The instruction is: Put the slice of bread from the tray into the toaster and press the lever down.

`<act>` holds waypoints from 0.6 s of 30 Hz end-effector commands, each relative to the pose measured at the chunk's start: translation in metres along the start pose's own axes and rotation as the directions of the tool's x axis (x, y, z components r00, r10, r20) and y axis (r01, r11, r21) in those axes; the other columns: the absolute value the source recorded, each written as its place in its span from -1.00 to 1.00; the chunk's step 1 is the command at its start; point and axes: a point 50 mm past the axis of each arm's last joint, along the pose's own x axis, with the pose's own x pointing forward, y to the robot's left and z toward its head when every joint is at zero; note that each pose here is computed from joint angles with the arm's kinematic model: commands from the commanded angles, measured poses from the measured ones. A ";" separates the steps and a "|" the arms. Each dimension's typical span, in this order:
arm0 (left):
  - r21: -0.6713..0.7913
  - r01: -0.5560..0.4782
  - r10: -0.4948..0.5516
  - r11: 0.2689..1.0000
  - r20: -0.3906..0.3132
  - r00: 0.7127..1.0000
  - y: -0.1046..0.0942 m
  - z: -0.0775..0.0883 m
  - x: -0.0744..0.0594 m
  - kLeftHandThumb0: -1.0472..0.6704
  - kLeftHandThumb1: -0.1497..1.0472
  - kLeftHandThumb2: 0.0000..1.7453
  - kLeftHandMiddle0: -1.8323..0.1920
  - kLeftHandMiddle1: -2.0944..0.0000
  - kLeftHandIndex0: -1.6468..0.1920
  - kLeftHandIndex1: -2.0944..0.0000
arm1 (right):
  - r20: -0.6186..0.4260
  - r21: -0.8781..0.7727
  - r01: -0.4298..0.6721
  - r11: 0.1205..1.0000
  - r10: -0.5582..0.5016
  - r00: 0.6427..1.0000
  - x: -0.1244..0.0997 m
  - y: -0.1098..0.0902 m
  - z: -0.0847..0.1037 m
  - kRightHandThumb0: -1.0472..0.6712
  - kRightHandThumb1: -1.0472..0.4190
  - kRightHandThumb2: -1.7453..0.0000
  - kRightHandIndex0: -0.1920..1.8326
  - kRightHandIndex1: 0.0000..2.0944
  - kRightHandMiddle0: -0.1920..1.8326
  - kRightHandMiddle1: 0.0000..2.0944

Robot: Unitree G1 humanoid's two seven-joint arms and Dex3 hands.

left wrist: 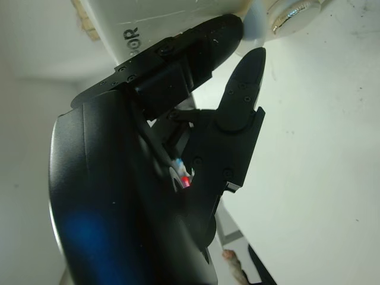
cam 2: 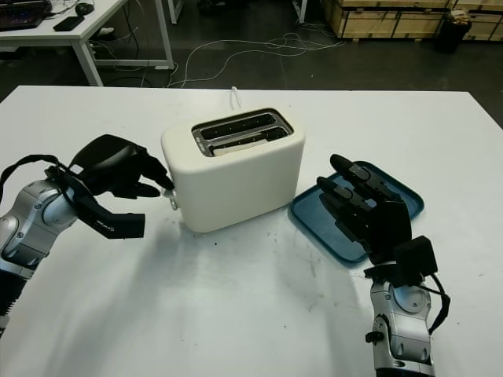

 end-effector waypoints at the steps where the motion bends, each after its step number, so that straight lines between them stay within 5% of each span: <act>1: -0.031 0.143 -0.141 0.989 0.037 0.989 -0.036 0.009 0.000 -0.12 0.56 -1.00 -0.02 -0.36 -0.62 0.99 | 0.012 -0.012 0.003 1.000 -0.003 1.000 0.000 -0.002 0.003 -0.04 -0.83 0.88 -0.04 -1.00 -0.11 -1.00; 10: -0.020 0.139 -0.138 0.990 0.028 0.990 -0.031 0.008 -0.001 -0.12 0.58 -1.00 0.00 -0.27 -0.59 1.00 | 0.008 -0.004 0.006 1.000 -0.006 1.000 -0.002 -0.001 0.002 -0.03 -0.83 0.88 -0.04 -1.00 -0.11 -1.00; 18: -0.012 0.121 -0.120 0.993 0.028 0.992 -0.024 0.007 0.000 -0.10 0.55 -1.00 0.03 -0.45 -0.60 1.00 | 0.000 -0.017 0.009 1.000 -0.009 1.000 -0.003 -0.002 0.002 -0.03 -0.83 0.88 -0.04 -1.00 -0.11 -1.00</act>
